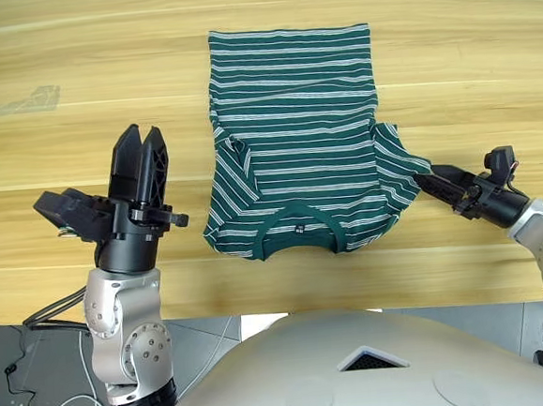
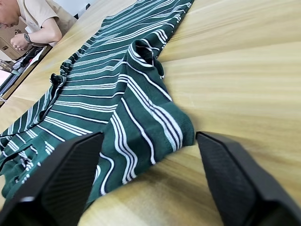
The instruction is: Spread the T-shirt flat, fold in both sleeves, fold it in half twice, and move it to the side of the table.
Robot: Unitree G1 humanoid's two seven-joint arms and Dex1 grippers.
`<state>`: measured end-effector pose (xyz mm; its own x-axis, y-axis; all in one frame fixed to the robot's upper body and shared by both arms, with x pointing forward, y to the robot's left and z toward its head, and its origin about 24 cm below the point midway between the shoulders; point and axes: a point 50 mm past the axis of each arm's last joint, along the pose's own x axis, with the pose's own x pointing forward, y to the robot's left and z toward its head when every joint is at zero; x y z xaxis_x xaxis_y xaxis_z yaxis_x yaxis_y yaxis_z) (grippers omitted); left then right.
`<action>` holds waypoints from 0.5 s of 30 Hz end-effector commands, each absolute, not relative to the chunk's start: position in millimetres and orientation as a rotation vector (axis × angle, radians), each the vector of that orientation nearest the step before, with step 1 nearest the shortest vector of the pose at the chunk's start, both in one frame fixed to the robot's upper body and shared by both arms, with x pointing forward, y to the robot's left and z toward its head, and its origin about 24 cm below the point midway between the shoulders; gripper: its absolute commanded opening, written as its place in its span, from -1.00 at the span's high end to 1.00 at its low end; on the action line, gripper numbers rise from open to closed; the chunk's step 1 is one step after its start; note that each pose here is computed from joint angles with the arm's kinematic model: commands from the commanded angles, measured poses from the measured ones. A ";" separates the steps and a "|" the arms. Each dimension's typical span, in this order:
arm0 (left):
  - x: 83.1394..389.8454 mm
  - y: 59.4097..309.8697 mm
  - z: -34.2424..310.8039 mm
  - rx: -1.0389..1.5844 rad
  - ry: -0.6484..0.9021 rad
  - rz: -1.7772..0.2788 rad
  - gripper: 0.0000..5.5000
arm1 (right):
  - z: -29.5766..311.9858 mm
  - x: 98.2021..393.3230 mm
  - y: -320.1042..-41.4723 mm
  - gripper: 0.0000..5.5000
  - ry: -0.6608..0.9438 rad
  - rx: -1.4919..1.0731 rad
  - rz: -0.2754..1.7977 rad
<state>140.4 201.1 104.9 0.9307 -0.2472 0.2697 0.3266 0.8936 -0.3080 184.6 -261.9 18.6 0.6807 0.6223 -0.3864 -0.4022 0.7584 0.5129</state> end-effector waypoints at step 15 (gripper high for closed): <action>137.8 183.7 89.2 -0.384 -0.173 -0.312 0.44 | 14.9 198.5 -255.7 0.86 0.532 0.287 0.599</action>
<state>138.2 184.5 92.4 0.9347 -0.2634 0.2385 0.3343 0.8793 -0.3393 195.2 -257.3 13.3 0.6941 0.5974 -0.4017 -0.4427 0.7942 0.4162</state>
